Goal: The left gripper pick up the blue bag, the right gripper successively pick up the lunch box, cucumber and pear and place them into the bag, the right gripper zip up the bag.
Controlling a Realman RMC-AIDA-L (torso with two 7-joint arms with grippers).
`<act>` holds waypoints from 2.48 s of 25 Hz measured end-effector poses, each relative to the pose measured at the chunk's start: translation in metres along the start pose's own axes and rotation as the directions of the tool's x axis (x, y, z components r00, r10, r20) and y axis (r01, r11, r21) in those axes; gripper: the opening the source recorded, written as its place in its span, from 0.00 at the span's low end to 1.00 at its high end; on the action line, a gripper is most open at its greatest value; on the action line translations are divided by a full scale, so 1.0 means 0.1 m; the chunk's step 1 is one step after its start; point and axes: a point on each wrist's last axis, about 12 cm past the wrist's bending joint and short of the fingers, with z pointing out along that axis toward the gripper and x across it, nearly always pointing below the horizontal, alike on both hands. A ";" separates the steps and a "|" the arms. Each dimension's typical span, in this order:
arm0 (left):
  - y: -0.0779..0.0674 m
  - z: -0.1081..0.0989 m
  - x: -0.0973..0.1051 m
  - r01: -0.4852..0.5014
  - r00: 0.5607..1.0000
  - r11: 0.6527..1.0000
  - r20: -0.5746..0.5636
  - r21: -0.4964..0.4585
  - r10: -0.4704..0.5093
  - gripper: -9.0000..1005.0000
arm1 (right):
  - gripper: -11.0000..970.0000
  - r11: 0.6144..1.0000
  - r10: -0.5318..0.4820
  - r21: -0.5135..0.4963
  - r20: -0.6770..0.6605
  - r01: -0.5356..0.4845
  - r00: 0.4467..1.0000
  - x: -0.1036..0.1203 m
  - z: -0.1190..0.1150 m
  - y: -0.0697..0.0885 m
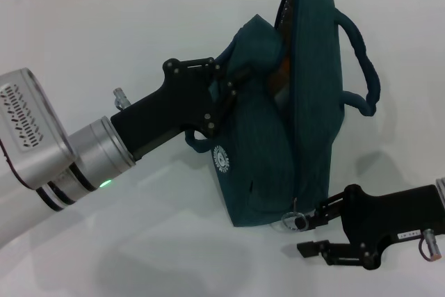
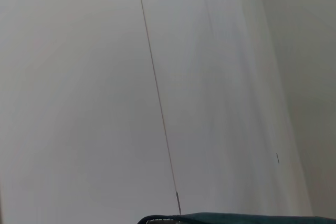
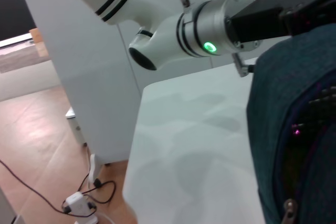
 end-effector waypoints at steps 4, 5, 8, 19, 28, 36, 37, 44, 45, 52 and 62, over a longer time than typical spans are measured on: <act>0.00 0.00 0.00 0.000 1.000 1.000 0.000 0.001 0.000 0.12 | 0.37 1.000 0.004 0.022 0.012 -0.004 1.000 0.00 0.02 -0.02; 0.00 0.00 0.00 0.000 1.000 1.000 0.000 0.001 0.000 0.12 | 0.37 1.000 0.004 0.025 0.013 -0.004 1.000 -0.01 0.03 -0.02; 0.00 0.01 0.00 0.000 1.000 1.000 0.001 0.001 0.000 0.12 | 0.36 1.000 -0.003 0.020 0.012 0.002 1.000 -0.03 0.05 -0.03; -0.03 -0.03 -0.03 0.006 1.000 1.000 0.030 0.007 -0.006 0.15 | 0.20 0.996 -0.093 0.018 0.038 0.092 0.995 -0.05 0.06 -0.01; -0.06 -0.04 -0.05 0.011 0.999 0.999 0.049 0.031 -0.012 0.35 | 0.03 0.982 -0.186 0.025 0.057 0.185 0.981 -0.09 0.06 -0.02; -0.09 -0.09 -0.08 0.041 0.995 0.999 0.085 0.031 -0.043 0.57 | 0.03 0.975 -0.224 0.019 0.061 0.223 0.973 -0.17 0.09 -0.07; -0.09 -0.09 -0.08 0.050 0.995 0.998 0.088 0.028 -0.052 0.61 | 0.03 0.974 -0.226 0.018 0.061 0.226 0.972 -0.18 0.09 -0.07; -0.08 -0.23 -0.11 0.140 0.982 0.989 0.134 -0.042 -0.133 0.84 | 0.03 0.961 -0.274 0.072 0.136 0.266 0.952 -0.25 0.08 -0.09; -0.09 -0.27 -0.11 0.144 0.980 0.988 0.143 -0.054 -0.135 0.85 | 0.03 0.957 -0.288 0.089 0.155 0.277 0.945 -0.27 0.07 -0.10; -0.20 -0.58 -0.13 0.164 0.969 0.978 0.205 -0.127 -0.136 0.88 | 0.03 0.923 -0.379 0.148 0.206 0.354 0.902 -0.37 0.10 -0.13; -0.49 -1.00 0.01 0.189 0.979 0.950 0.116 -0.250 -0.165 0.88 | 0.03 0.888 -0.440 0.265 0.256 0.375 0.861 -0.53 0.20 -0.27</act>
